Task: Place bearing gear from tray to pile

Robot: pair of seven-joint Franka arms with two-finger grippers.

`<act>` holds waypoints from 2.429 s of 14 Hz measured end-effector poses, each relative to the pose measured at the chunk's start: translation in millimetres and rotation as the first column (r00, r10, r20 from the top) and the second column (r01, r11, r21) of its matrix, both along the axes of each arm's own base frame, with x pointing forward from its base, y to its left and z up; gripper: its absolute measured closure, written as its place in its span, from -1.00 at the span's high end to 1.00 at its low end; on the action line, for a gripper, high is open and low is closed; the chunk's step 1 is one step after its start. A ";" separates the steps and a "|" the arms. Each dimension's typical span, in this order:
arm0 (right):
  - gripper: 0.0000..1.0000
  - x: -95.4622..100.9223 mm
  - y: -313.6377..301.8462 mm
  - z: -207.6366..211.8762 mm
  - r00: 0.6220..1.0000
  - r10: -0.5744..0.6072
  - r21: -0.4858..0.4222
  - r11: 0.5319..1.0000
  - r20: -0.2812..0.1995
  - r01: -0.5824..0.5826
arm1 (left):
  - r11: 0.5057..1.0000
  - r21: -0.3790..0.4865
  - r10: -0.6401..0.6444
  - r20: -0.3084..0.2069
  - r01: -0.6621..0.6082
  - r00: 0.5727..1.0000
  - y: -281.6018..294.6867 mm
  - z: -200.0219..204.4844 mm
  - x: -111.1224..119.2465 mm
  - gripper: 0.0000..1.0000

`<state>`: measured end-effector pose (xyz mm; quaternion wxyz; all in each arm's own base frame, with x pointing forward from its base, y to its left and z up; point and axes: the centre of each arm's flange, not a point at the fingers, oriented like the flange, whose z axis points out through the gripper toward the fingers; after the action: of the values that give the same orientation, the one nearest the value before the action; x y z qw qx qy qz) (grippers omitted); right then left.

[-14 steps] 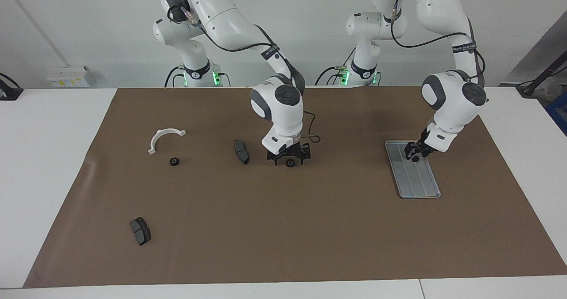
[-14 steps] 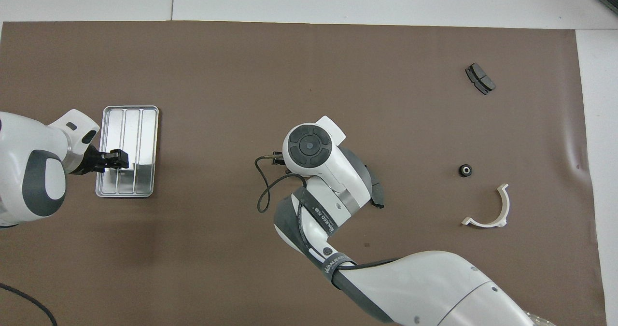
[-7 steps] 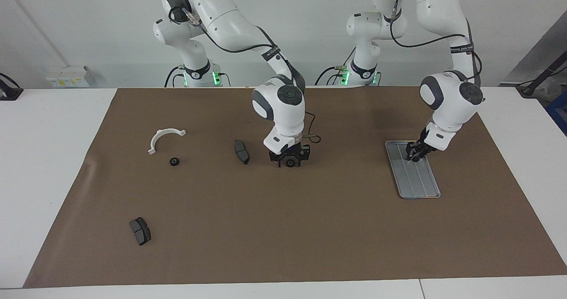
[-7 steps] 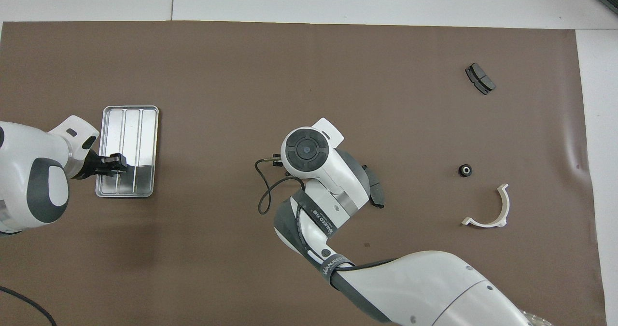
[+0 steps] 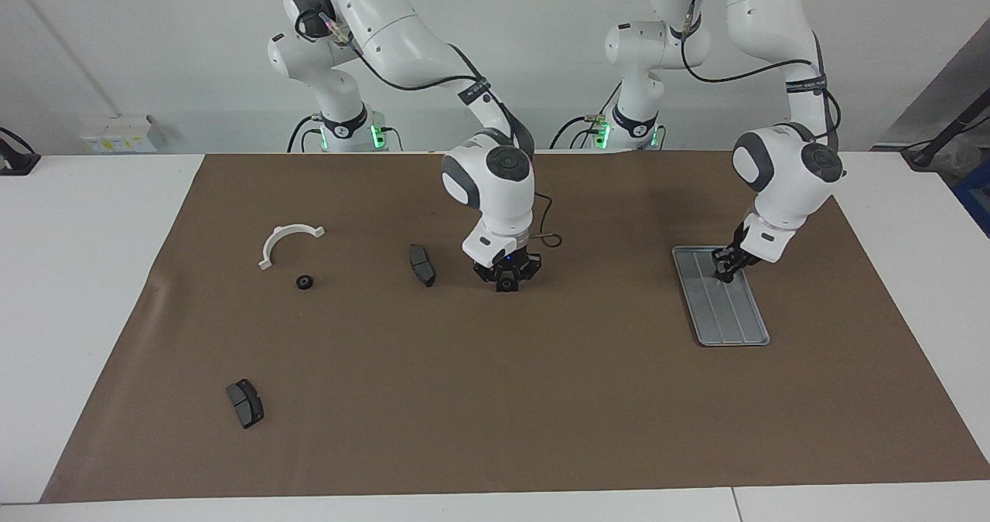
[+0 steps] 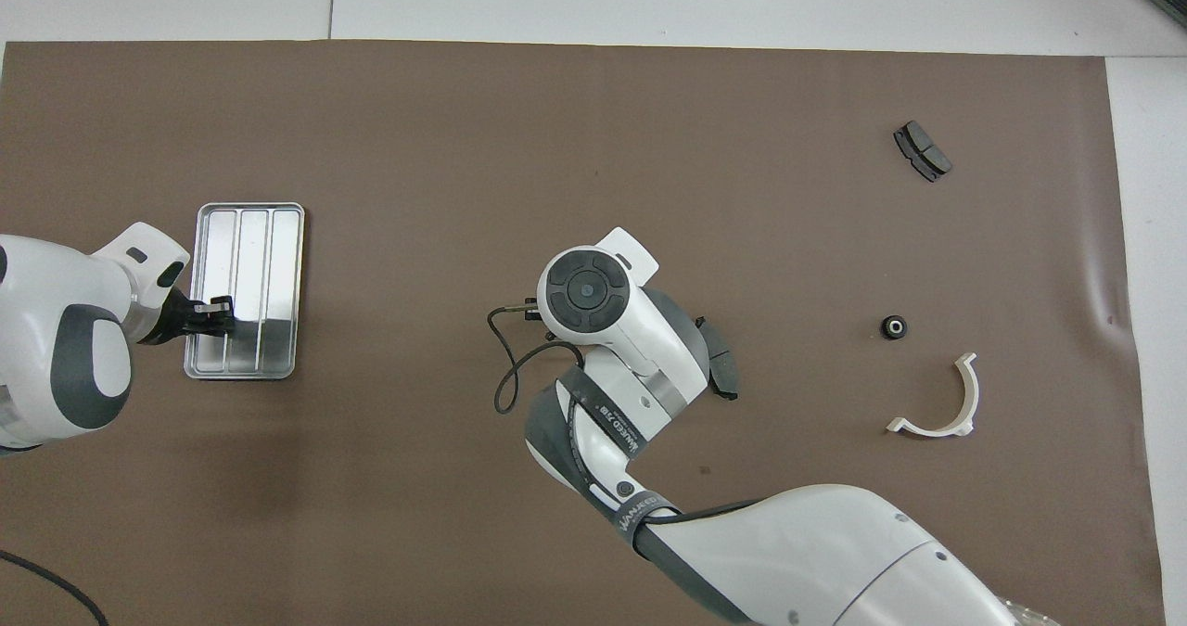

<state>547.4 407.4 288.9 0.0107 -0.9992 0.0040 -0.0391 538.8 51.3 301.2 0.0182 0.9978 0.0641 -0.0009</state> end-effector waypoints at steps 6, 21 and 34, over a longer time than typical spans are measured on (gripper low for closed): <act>-0.30 19.9 -30.1 21.8 0.999 -0.042 0.007 0.999 0.031 0.042 | 1.000 0.000 -0.017 0.038 0.017 0.999 -9.4 21.3 16.8 -0.55; -0.30 -28.7 -285.2 16.5 0.996 0.034 -0.088 0.995 -0.087 -0.042 | 0.998 -0.023 -0.061 0.059 0.062 0.996 -419.0 39.4 -54.3 -0.55; 1.00 -10.3 -241.9 58.4 1.000 0.012 -0.012 1.000 -0.017 -0.012 | 1.000 -0.017 -0.021 0.081 0.023 0.996 -316.4 164.5 34.2 1.00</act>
<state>537.1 165.5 347.3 0.0050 -0.9995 -0.0022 -0.0306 573.0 -265.2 465.7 0.0296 0.9974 0.0523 0.0389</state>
